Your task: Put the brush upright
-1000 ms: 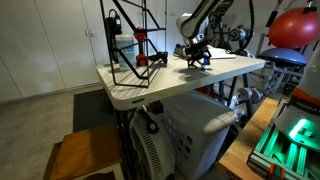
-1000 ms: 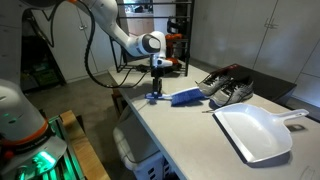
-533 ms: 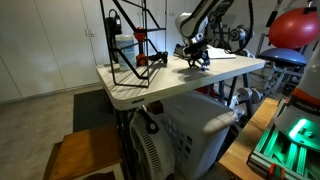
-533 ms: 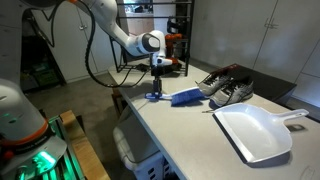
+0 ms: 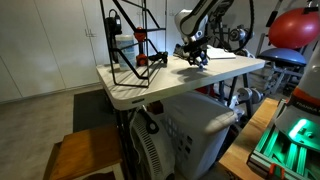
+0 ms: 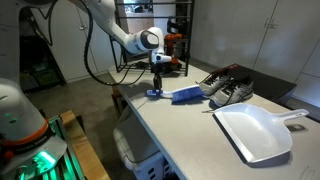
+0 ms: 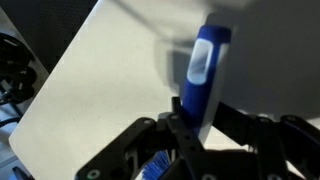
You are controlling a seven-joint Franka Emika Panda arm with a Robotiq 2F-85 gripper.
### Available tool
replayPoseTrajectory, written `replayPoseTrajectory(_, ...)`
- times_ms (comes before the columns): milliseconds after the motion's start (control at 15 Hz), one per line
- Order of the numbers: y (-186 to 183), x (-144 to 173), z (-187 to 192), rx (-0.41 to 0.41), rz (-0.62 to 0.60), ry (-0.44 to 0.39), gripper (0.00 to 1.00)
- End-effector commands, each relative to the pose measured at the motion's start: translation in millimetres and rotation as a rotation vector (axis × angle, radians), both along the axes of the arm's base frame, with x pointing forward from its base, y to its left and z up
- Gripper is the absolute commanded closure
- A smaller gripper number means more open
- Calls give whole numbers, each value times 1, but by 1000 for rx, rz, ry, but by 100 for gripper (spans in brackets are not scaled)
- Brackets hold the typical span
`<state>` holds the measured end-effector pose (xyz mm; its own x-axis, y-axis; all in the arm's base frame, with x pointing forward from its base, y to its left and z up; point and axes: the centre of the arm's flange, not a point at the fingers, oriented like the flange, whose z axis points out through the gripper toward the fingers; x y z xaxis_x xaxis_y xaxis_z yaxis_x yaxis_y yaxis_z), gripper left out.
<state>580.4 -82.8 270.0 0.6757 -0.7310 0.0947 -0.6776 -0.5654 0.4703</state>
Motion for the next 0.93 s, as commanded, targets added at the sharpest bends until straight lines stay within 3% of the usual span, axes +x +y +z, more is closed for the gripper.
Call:
replayPoseTrajectory(0,0,-22,23,21,15,-91,91)
replayPoseTrajectory(867,30,-80,70,141,165,-440,91)
